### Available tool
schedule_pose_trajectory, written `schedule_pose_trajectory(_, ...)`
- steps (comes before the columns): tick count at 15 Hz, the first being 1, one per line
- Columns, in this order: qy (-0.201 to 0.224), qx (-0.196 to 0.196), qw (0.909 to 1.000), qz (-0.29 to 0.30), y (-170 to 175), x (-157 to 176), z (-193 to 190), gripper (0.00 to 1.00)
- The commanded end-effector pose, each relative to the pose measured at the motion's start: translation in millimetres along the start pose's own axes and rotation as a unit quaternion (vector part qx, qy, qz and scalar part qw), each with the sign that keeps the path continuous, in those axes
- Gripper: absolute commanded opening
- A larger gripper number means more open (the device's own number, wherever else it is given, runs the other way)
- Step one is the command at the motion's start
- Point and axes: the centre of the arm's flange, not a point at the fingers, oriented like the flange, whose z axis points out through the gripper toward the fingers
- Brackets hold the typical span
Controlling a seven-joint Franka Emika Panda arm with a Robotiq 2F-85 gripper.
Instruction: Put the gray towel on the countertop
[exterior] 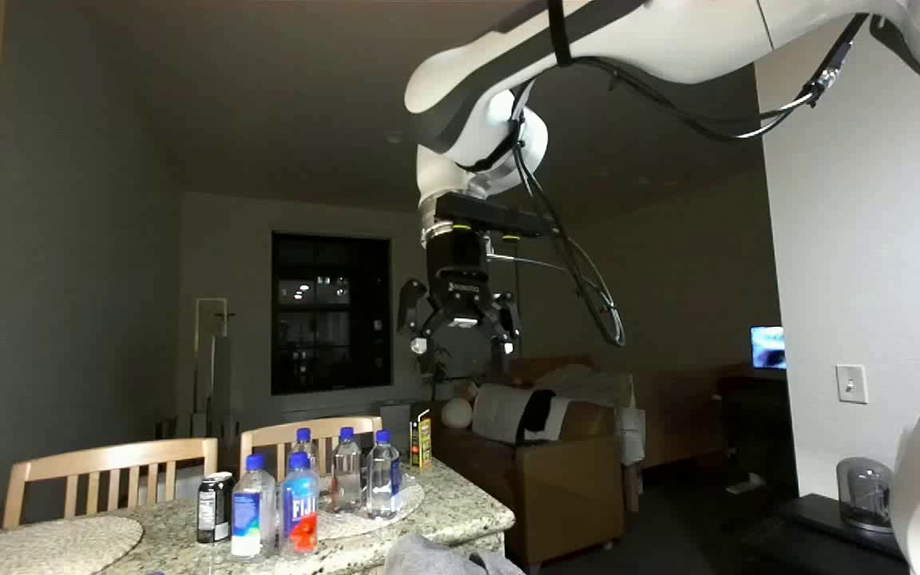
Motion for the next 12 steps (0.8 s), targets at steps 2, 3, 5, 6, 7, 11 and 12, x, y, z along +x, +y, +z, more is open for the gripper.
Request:
schedule_pose_trajectory(2, 0.0, 0.0, 1.0, 0.0, 0, 0, 0, 1.0)
schedule_pose_trajectory(3, 0.0, 0.0, 1.0, 0.0, 0, 0, 0, 1.0)
schedule_pose_trajectory(5, 0.0, 0.0, 1.0, 0.0, 0, 0, 0, 1.0)
schedule_pose_trajectory(6, 0.0, 0.0, 1.0, 0.0, 0, 0, 0, 1.0)
schedule_pose_trajectory(7, 0.002, 0.005, 1.0, 0.006, -1, 2, 0, 1.0)
schedule_pose_trajectory(11, 0.01, 0.01, 0.9995, 0.029, -23, 32, 16, 1.0)
schedule_pose_trajectory(12, 0.013, 0.01, 0.9991, 0.04, -33, 43, 24, 1.0)
